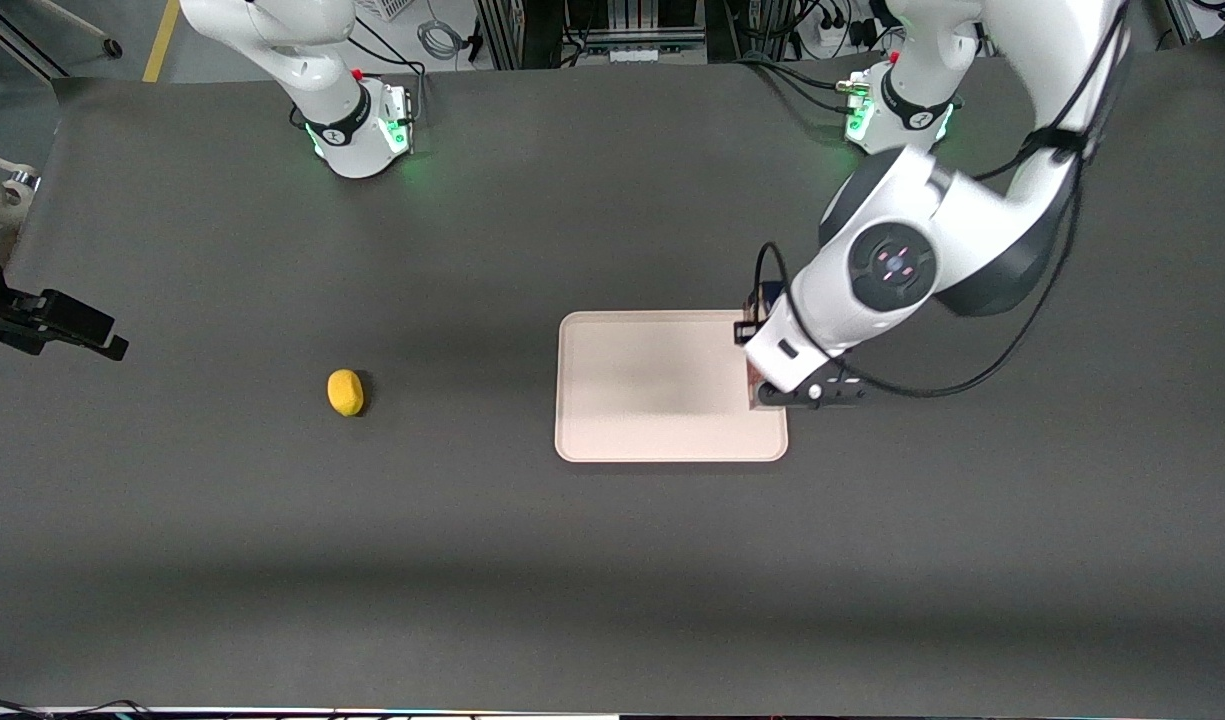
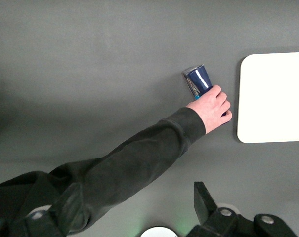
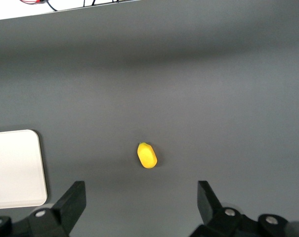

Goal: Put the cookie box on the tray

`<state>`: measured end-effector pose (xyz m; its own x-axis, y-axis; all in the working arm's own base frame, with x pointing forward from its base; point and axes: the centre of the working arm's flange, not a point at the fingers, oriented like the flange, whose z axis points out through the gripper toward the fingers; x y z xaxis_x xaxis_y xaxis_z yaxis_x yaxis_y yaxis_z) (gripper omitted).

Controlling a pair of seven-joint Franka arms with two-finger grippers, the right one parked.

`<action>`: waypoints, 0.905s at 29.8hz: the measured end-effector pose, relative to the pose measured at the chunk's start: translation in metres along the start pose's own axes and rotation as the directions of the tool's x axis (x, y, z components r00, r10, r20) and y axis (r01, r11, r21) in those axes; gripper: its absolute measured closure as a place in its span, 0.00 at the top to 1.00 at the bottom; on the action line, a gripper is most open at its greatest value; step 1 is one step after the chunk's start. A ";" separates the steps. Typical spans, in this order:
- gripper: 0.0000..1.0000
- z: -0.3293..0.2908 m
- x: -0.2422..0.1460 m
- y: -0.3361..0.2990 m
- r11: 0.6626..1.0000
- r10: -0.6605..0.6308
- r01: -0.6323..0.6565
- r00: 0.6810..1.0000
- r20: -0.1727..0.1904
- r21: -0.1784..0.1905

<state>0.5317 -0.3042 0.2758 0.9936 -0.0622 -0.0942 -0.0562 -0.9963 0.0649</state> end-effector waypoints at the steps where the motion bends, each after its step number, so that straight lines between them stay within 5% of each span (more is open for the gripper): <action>1: 0.15 0.004 -0.001 -0.001 1.000 0.000 0.000 1.000 -0.003 -0.003; 7: 0.22 0.017 -0.001 -0.008 1.000 -0.006 0.006 1.000 -0.005 -0.007; 13: 0.54 0.015 0.001 -0.011 1.000 -0.014 0.014 1.000 -0.011 -0.010; 14: 0.66 0.012 0.003 -0.014 1.000 -0.022 0.022 1.000 -0.018 -0.009; 20: 0.97 -0.034 0.015 -0.027 0.995 -0.099 0.100 0.993 -0.064 0.015; 27: 1.00 -0.158 0.015 -0.042 0.978 -0.171 0.180 0.982 -0.086 0.108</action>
<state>0.5643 -0.2537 0.4286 0.9932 0.1146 -0.0185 0.1133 -0.9917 -0.0611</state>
